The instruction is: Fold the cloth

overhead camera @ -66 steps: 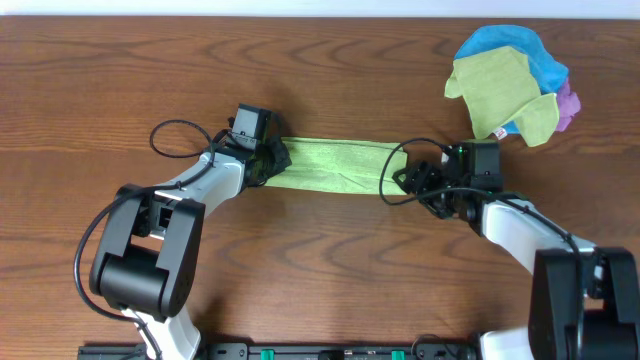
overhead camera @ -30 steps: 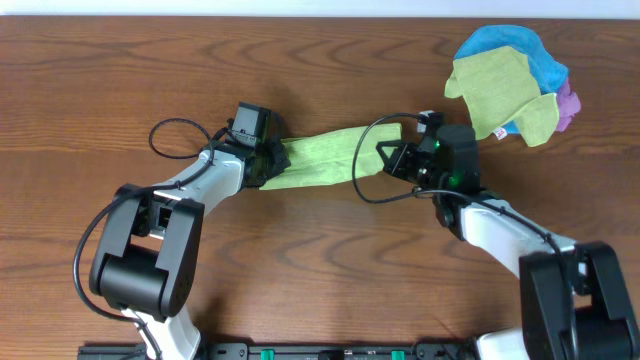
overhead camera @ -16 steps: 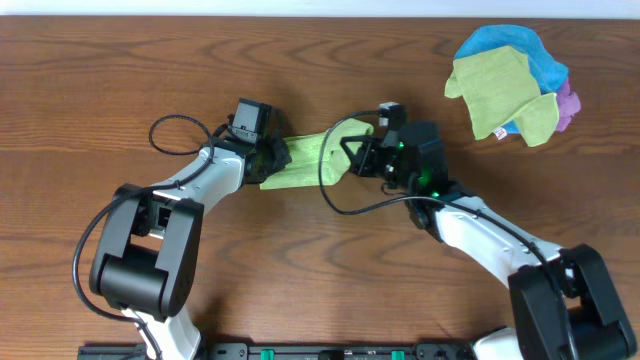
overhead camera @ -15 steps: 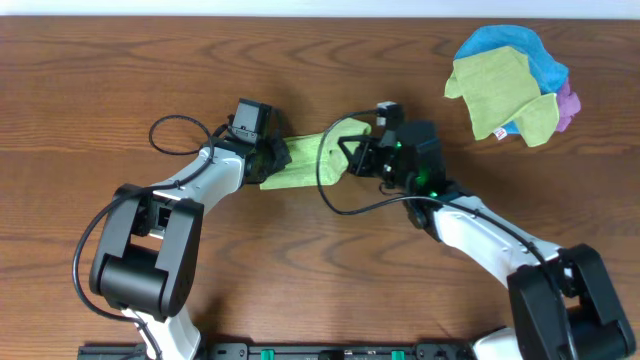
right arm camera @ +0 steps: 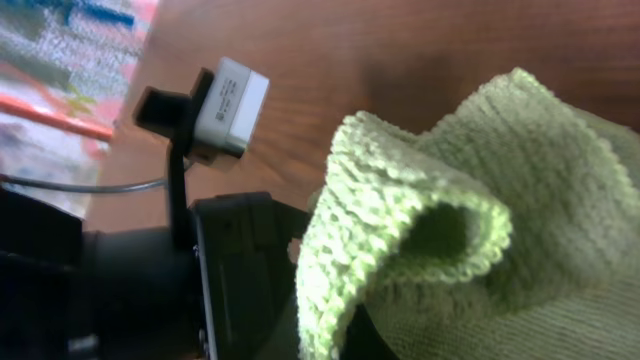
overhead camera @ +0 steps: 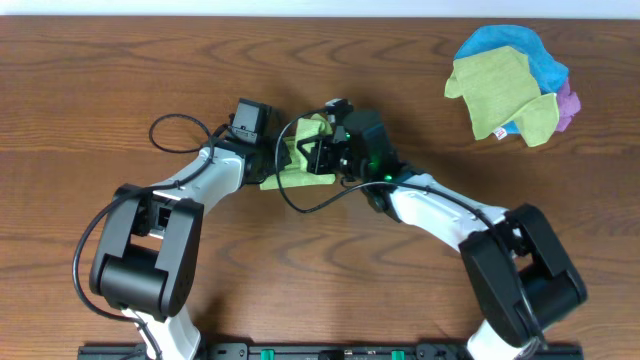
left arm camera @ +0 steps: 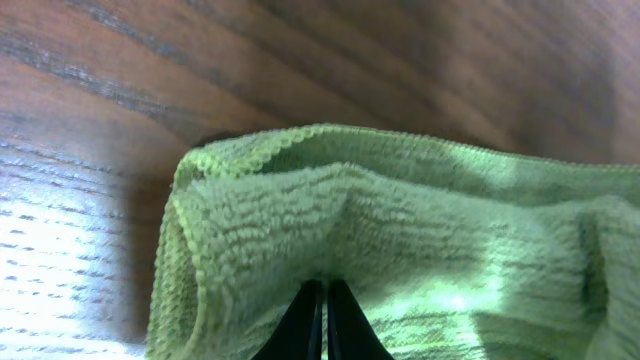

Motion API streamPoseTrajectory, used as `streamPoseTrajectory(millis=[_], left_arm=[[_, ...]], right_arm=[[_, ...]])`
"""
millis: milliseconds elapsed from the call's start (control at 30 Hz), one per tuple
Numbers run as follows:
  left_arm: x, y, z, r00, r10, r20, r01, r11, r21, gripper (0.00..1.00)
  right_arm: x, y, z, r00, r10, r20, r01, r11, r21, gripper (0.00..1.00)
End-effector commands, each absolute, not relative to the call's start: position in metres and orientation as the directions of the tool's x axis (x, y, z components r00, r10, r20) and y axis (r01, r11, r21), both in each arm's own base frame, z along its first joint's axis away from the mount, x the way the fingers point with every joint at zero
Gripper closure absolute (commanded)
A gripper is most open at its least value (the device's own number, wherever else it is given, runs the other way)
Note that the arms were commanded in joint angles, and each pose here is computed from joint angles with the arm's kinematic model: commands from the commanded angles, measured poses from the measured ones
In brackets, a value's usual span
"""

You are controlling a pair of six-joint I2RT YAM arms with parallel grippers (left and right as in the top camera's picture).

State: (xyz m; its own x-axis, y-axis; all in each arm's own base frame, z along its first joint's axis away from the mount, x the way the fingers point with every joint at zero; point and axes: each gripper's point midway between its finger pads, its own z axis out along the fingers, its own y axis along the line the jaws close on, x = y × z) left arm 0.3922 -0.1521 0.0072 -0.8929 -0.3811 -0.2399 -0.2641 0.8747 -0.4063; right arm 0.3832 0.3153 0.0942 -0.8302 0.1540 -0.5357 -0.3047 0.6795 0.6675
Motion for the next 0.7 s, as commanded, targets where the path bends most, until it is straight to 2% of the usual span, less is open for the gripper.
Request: streamPoseTrajectory(millis=[0, 367, 667], left_arm=[[0.402, -0.15, 0.025, -0.902, -0.307, -0.304, -0.177, 0.904, -0.388, 0.94], [0.404, -0.096, 0.085, -0.828, -0.327, -0.456, -0.232, 0.939, -0.252, 0.94], [0.398, -0.066, 0.103, -0.8, -0.361, -0.479, -0.29, 0.932, -0.218, 0.94]], right_arm=[[0.38, 0.327, 0.096, -0.813, 0.088, -0.576, -0.375, 0.677, 0.633, 0.99], [0.376, 0.329, 0.094, -0.81, 0.063, -0.584, -0.393, 0.679, 0.619, 0.99], [0.364, 0.341, 0.076, -0.824, 0.016, -0.566, -0.405, 0.681, 0.609, 0.99]])
